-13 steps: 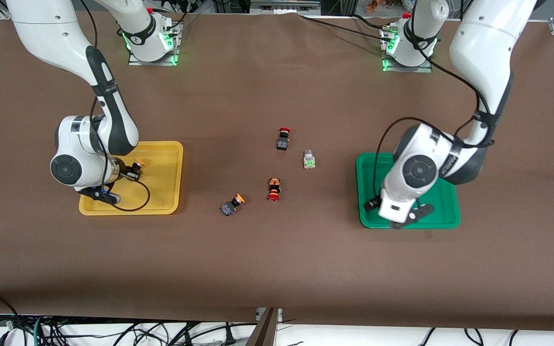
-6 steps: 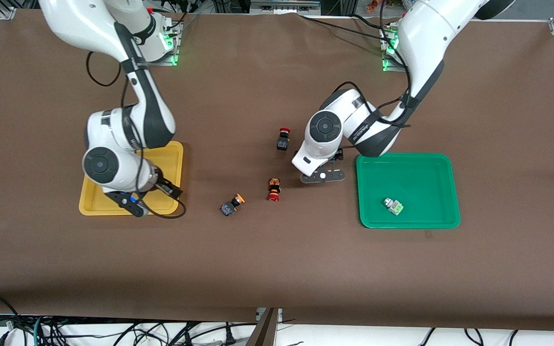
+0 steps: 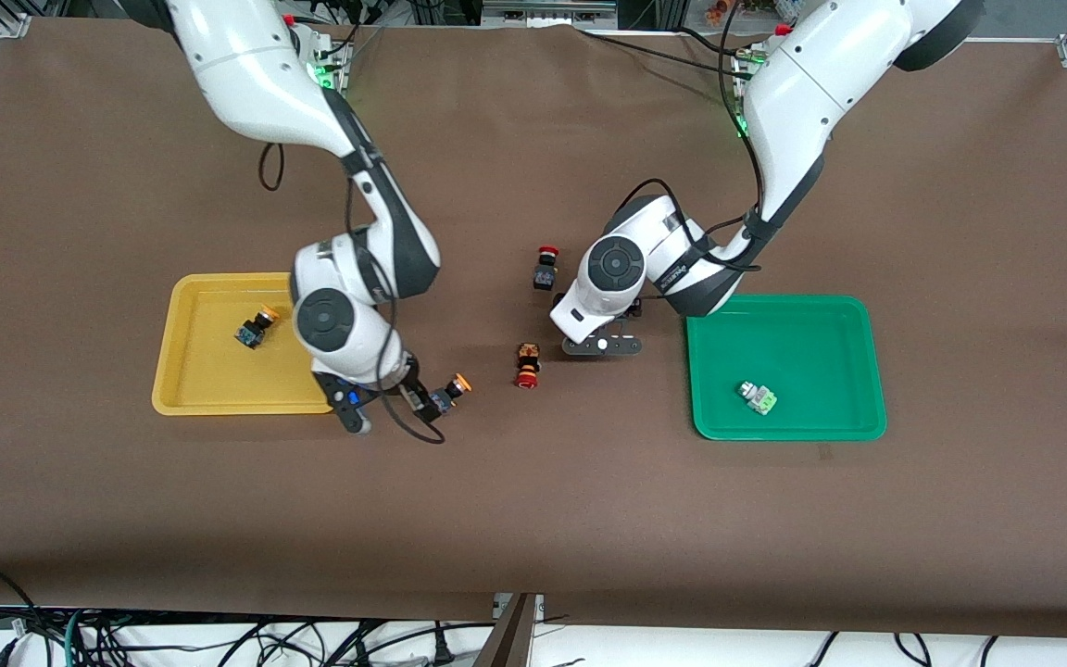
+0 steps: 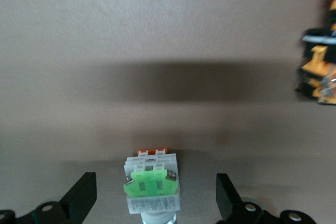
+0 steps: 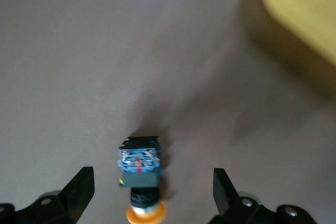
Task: Place green and yellow buttons in trays
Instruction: 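Carry both buttons to the matching trays and release them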
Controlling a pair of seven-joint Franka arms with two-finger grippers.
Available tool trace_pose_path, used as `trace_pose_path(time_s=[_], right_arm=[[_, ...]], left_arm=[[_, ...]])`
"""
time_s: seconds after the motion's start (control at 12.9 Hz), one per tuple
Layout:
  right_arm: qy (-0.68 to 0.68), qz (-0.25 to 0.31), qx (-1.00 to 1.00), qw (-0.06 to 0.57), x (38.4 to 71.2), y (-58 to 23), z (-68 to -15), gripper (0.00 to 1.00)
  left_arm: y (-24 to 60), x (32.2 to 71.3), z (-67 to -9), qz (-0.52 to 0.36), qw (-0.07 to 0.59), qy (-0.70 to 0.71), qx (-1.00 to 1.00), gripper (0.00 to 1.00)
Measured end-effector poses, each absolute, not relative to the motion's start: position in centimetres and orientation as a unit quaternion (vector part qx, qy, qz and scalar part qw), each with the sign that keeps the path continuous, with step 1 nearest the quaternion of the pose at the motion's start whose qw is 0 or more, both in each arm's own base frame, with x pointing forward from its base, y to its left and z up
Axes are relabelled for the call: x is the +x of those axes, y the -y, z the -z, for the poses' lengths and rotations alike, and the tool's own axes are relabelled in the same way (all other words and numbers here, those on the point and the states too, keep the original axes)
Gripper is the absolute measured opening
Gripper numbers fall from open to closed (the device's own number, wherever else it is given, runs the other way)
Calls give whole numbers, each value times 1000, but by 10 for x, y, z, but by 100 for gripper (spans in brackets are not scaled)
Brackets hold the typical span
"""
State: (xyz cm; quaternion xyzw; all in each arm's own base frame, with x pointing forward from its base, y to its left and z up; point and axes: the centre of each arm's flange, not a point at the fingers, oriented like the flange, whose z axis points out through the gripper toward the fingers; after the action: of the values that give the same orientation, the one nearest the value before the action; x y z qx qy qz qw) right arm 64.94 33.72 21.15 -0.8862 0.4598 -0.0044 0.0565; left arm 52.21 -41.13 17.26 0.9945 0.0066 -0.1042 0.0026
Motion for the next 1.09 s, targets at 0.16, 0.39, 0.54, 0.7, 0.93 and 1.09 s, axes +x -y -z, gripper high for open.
trace_pose_path(time_s=[0.16,0.39,0.54,0.7,0.93,1.09], right_arm=[[-476,16,-877,63,647,-346,-188,100],[-483,21,-873,67,650,-345,-185,100],[-480,20,-875,65,647,-349,-182,93],[-476,20,-877,63,644,-353,-180,67],[-469,22,-882,49,647,-349,-183,41],[-451,8,-892,17,653,-331,-201,41]], left_arm=[[410,520,-162,112,1,-7,994,95],[412,524,-169,105,6,-8,994,59],[408,529,-172,103,6,-11,995,41],[399,535,-183,108,-6,-13,994,41],[347,572,-238,103,-28,31,994,41],[273,608,-266,102,-26,72,992,41]])
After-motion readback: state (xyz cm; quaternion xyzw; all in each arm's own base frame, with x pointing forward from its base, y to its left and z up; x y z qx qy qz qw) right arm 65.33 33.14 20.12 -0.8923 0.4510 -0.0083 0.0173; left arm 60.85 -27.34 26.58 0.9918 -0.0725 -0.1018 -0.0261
